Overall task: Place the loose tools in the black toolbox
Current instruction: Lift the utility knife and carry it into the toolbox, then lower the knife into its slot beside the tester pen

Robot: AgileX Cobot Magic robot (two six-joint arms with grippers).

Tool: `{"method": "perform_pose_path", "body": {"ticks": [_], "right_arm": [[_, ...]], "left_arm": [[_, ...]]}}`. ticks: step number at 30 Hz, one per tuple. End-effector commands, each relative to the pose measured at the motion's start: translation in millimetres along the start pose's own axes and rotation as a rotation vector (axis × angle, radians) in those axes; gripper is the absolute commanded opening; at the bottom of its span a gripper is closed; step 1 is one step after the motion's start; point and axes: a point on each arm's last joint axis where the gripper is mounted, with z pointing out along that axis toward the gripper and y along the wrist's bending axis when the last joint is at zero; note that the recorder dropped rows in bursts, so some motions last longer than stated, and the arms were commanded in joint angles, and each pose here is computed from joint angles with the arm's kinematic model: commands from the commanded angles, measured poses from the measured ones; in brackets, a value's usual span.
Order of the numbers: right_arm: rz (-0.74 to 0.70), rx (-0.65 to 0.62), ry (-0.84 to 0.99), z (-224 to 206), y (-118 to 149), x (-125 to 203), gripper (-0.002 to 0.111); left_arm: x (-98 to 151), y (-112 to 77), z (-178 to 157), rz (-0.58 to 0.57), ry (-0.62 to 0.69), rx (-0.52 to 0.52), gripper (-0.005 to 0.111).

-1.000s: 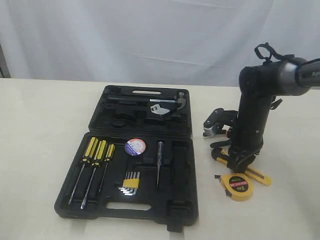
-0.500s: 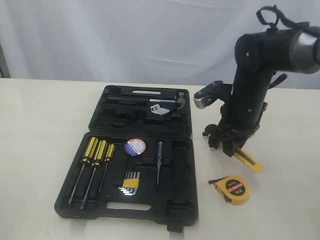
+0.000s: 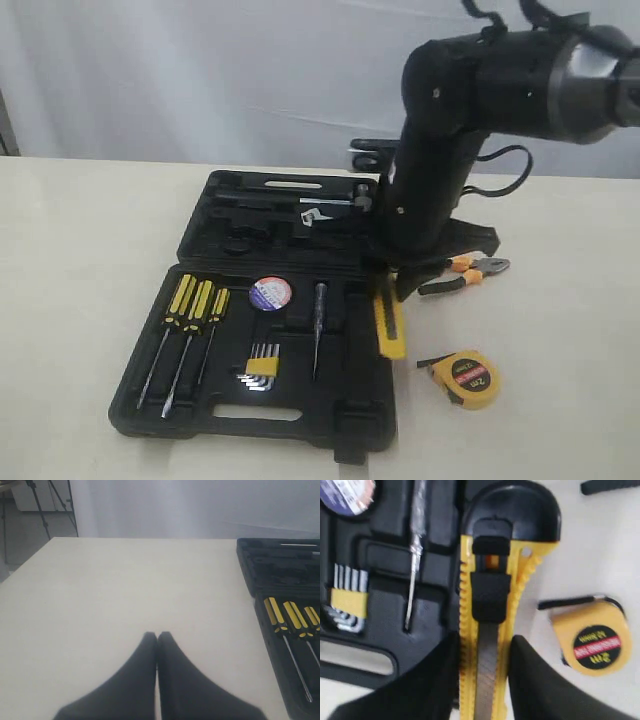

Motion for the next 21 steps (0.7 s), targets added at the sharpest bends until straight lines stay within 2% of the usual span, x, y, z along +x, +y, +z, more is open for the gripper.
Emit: {"method": "perform_pose_path", "body": {"ticks": [1,7,21], "right_arm": [[0.028,-0.02,-0.03,22,16,-2,0.003],[0.095,0.017,0.015,53,22,-1,0.003],[0.076,0.047,0.02,84,21,-5,0.003]], "left_arm": [[0,-0.5,0,-0.011,-0.007,0.007,0.0],[0,-0.5,0,-0.011,-0.007,0.007,0.0],[0,-0.5,0,-0.011,-0.007,0.007,0.0]]}}
